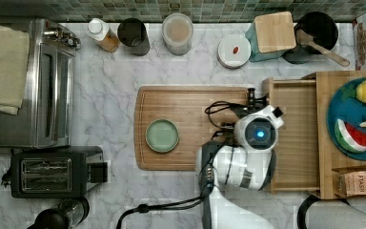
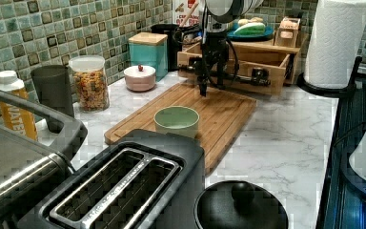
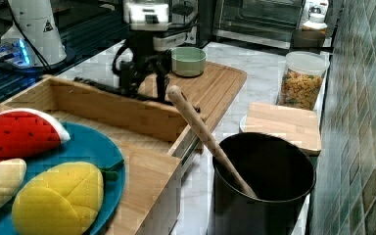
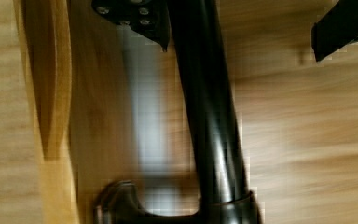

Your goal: Open the drawer.

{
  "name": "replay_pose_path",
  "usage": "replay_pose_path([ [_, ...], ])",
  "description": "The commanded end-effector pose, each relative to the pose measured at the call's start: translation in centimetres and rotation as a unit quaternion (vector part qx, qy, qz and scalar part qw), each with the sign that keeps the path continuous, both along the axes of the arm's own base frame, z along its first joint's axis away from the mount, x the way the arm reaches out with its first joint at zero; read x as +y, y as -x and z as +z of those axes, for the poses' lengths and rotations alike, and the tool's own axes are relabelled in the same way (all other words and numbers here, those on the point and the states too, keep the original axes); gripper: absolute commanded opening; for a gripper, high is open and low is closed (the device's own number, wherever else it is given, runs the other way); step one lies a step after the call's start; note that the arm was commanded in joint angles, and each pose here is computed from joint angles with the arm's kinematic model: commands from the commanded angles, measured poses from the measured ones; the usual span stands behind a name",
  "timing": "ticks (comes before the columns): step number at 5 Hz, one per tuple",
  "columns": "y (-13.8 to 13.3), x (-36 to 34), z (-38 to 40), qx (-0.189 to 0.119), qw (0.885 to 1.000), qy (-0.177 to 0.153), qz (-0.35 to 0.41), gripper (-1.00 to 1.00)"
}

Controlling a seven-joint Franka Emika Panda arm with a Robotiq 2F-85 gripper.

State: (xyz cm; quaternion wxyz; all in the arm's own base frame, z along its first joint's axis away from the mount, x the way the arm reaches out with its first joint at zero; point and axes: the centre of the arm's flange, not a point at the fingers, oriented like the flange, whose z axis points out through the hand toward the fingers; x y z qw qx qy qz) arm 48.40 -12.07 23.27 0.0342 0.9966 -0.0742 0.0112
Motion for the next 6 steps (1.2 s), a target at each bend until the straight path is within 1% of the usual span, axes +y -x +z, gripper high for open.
replay_pose_path([
  [1, 1.98, 16.73, 2.36, -0.066, 0.991, -0.01, 0.116, 1.0],
  [6, 2.0, 16.73, 2.35, -0.065, 0.991, -0.01, 0.116, 1.0],
])
